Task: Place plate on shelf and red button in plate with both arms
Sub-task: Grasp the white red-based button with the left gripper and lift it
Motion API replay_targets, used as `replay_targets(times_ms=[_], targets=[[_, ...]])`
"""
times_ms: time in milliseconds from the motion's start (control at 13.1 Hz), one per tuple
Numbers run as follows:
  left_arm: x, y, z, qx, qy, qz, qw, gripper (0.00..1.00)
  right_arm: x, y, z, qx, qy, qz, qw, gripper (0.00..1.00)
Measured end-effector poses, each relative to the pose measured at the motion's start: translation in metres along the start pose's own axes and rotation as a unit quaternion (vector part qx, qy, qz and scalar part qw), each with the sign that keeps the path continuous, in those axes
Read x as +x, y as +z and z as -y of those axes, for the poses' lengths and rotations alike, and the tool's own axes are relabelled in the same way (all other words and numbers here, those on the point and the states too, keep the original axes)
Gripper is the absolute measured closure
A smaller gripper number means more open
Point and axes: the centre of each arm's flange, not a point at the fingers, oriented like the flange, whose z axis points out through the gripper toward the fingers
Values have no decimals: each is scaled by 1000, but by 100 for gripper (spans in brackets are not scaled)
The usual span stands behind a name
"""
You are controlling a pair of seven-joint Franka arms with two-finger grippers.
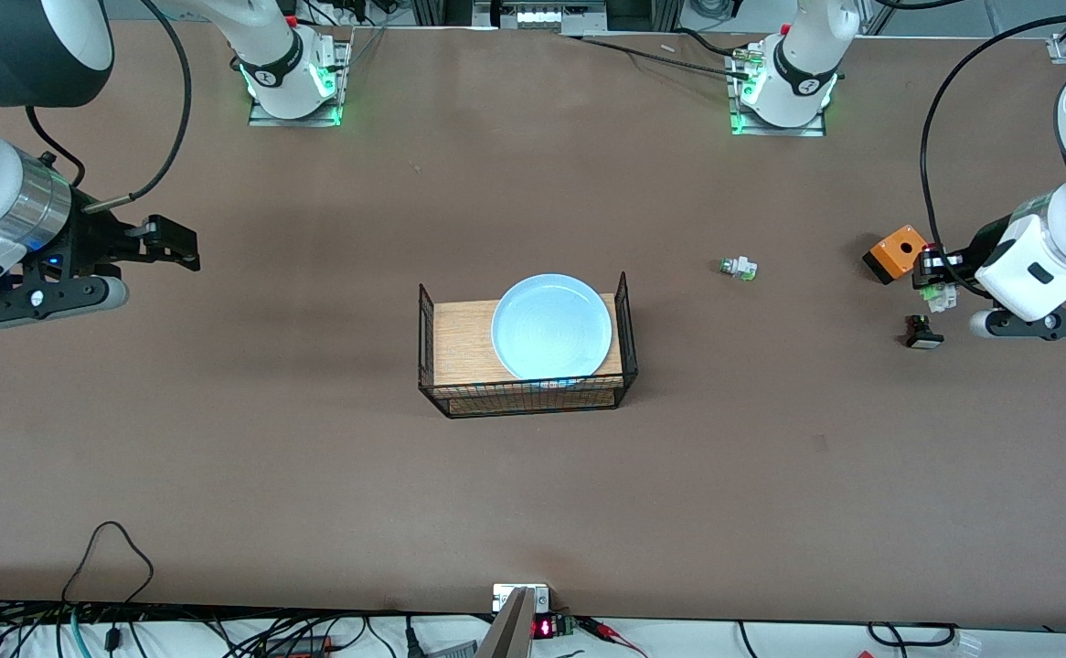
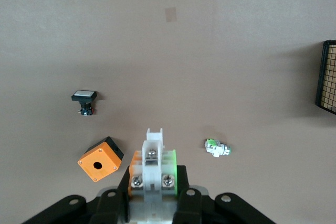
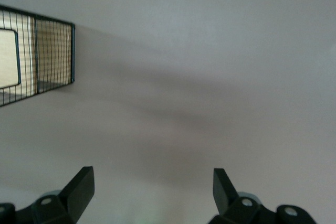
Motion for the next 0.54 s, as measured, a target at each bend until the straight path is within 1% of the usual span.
replay_targets(times_ms=[153,306,383,536], targets=[[0,-1,-7,0,6,0,1000,66,-3,-2,-10,2,6,1,1000,0],[-2,-2,-27,-1,23,-2,1000,66,-13,-7,-32,1,14,0,1000,0],[-3,-3,-38,-1,32,-3,999,66,-21,-10,-44,-2,16,1,1000,0],[-6,-5,-64,-4,44,-4,999,66,-46,-20,-64,1,22,2,1000,0]])
